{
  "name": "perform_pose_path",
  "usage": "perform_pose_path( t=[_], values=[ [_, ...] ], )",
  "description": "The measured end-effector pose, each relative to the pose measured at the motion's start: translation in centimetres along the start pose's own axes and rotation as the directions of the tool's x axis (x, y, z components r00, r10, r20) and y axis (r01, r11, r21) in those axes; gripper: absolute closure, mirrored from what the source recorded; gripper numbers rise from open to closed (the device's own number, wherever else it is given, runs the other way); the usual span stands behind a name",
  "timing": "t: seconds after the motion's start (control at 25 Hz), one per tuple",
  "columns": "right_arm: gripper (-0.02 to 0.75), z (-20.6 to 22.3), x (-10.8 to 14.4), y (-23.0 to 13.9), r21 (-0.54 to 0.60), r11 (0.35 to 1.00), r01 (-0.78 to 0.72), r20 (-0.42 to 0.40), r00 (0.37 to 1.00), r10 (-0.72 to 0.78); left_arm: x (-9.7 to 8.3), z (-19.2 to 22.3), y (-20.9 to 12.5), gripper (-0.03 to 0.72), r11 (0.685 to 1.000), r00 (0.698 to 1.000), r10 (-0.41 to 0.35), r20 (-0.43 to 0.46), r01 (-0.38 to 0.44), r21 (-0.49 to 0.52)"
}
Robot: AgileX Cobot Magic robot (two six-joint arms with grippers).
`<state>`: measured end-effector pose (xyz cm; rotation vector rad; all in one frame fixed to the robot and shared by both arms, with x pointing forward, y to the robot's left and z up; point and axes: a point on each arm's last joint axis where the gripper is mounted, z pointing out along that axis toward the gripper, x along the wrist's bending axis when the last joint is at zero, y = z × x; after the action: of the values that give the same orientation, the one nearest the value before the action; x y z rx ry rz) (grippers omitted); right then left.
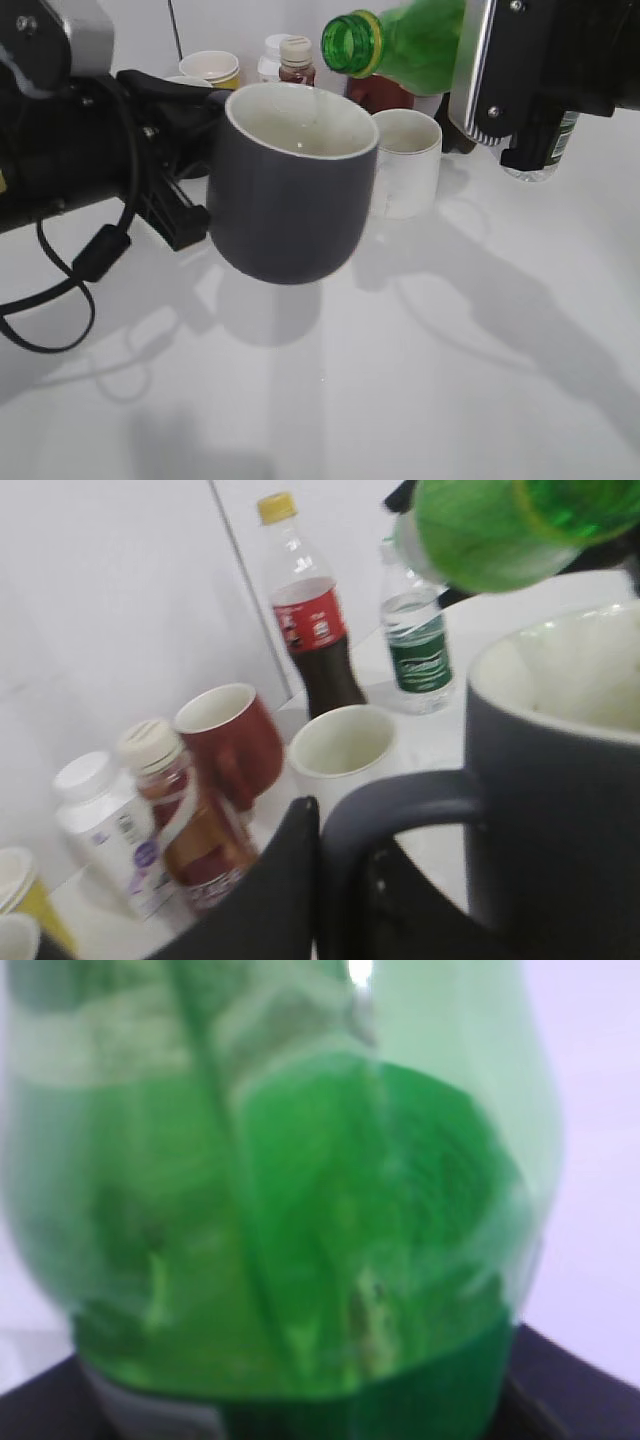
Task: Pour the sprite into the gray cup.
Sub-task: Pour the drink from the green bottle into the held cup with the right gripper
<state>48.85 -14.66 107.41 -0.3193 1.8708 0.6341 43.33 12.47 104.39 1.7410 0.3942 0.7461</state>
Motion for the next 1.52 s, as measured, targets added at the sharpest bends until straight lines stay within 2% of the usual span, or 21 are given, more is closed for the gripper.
perform_pose_path(
  t=[0.2, 0.52, 1.04, 1.52],
  values=[
    [0.323, 0.0, 0.0, 0.0, 0.000, 0.997, 0.083, 0.000, 0.997, -0.083, -1.0, 0.1, 0.3, 0.643, 1.000, 0.999, 0.008, 0.037, -0.007, -0.012],
    [0.324, 0.0, 0.0, 0.0, 0.001, 0.987, 0.163, 0.001, 0.987, -0.163, -1.0, 0.1, 0.2, 0.643, 1.000, 0.999, 0.007, 0.037, -0.007, -0.001],
    [0.324, 0.0, -0.1, 0.0, -0.001, 0.957, 0.289, 0.003, 0.957, -0.289, -0.9, 0.0, -0.6, 0.643, 0.996, 0.999, 0.006, 0.036, -0.009, 0.088],
    [0.324, 0.0, -0.1, 0.1, -0.007, 0.941, 0.340, 0.012, 0.941, -0.339, -0.9, 0.0, -0.9, 0.643, 0.993, 0.999, 0.006, 0.036, -0.010, 0.118]
  ],
)
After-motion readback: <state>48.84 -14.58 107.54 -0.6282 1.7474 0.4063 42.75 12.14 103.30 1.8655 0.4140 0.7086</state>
